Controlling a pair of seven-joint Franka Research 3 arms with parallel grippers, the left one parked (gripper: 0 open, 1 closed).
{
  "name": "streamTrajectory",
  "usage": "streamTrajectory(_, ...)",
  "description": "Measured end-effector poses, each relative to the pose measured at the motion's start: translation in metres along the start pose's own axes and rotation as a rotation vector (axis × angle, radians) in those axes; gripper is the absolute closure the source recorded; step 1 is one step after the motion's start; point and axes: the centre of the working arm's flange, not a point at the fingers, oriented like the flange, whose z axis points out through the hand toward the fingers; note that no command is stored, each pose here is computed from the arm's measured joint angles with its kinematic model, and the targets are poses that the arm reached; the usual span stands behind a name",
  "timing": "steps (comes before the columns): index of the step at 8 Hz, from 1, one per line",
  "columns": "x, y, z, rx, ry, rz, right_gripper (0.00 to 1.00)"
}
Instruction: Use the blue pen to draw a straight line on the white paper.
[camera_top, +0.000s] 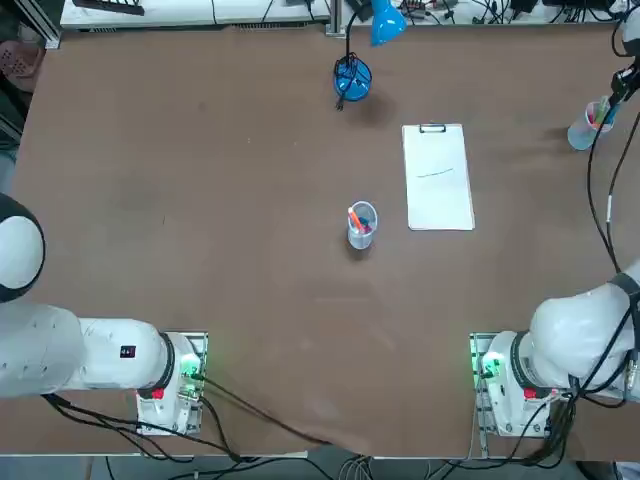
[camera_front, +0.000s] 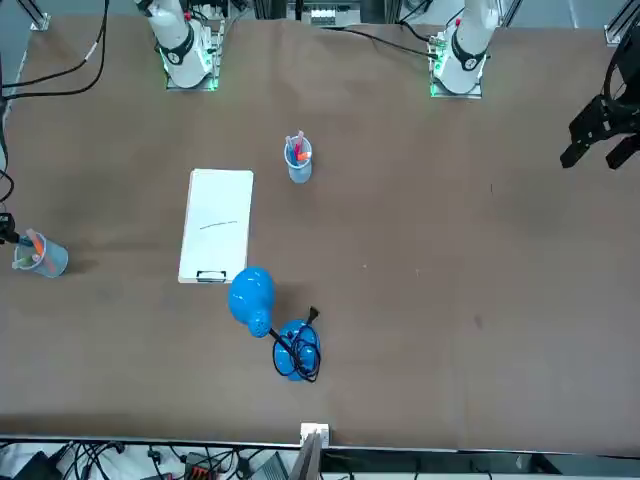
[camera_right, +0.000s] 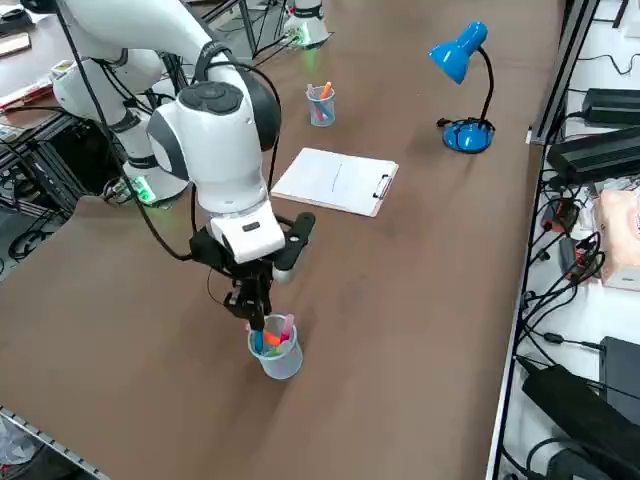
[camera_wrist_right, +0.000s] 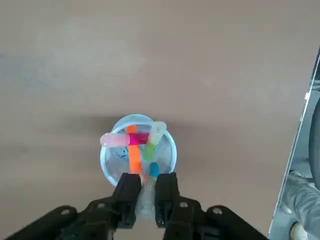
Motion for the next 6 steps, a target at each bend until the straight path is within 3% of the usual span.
streamTrajectory(5,0.0011,-0.0015,0.0074,0.003,-0.004,-0.002,0.79)
streamTrajectory(6,0.0017,-0.0020,0.0074,0.004,-0.003,-0.003,0.63)
